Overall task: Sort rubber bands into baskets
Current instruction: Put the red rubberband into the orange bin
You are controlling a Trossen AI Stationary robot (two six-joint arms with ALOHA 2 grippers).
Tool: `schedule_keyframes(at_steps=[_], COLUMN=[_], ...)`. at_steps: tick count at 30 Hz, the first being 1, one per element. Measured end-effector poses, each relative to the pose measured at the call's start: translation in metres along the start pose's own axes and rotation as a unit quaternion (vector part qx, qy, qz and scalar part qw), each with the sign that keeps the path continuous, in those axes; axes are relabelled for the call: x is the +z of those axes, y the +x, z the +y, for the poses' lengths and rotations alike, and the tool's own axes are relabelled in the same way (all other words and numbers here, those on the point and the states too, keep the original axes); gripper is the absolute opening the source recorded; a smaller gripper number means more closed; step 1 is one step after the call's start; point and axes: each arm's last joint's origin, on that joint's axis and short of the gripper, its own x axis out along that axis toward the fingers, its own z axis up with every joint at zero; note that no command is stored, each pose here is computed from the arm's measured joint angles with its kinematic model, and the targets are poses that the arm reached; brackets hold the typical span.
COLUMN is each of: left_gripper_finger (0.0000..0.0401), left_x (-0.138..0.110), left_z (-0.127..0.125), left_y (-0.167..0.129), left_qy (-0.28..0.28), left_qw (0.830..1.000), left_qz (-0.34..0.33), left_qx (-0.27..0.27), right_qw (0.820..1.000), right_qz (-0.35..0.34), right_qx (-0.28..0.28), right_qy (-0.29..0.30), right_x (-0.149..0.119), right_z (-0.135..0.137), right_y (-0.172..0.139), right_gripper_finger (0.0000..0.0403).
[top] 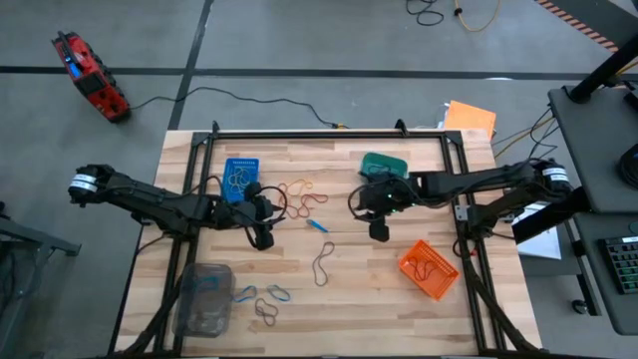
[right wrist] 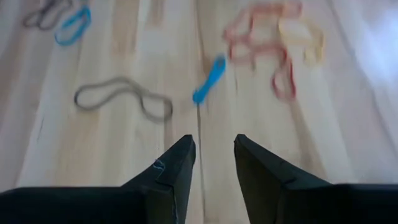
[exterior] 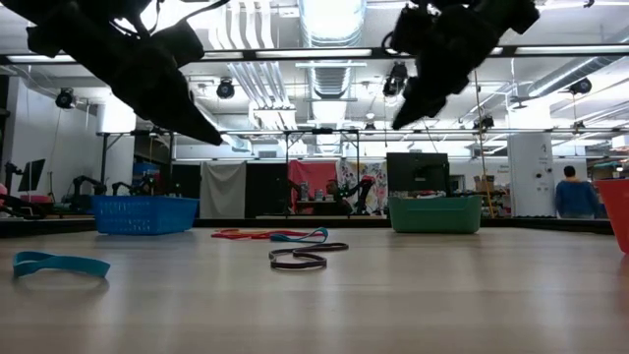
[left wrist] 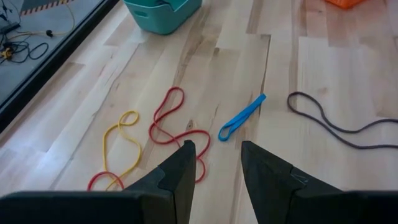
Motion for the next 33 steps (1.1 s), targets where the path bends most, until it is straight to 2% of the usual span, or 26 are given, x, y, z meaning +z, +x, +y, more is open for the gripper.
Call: schedule_keyframes(at_steps=[6, 12, 21, 25, 33], left_gripper_finger=[0.0113, 0.0113, 0.0113, 0.0113, 0.0114], left_x=[-0.005, -0.014, -0.013, -0.012, -0.022], left_z=[0.0, 0.001, 0.001, -0.004, -0.015], left_y=[0.001, 0.004, 0.006, 0.017, 0.051], left_qy=[0.001, -0.005, -0.013, -0.021, 0.005], left_qw=[1.0, 1.0, 0.999, 0.999, 0.999], left_qz=[0.003, -0.011, -0.028, -0.04, 0.022], left_qx=[0.0, -0.001, 0.015, 0.012, 0.033], right_qw=[0.998, 0.998, 0.999, 0.999, 0.999], right_qz=[0.045, 0.034, 0.009, -0.001, 0.0], right_qx=[-0.031, -0.049, -0.052, -0.052, -0.052], right_qy=[0.039, 0.037, 0.014, 0.009, 0.009], right_x=[-0.009, -0.008, -0.003, -0.001, -0.001], right_z=[-0.002, -0.003, -0.003, -0.003, -0.003], right_y=[-0.002, -0.001, -0.001, -0.001, -0.001], right_gripper_finger=[0.0105, 0.0111, 0.0121, 0.0126, 0.0137])
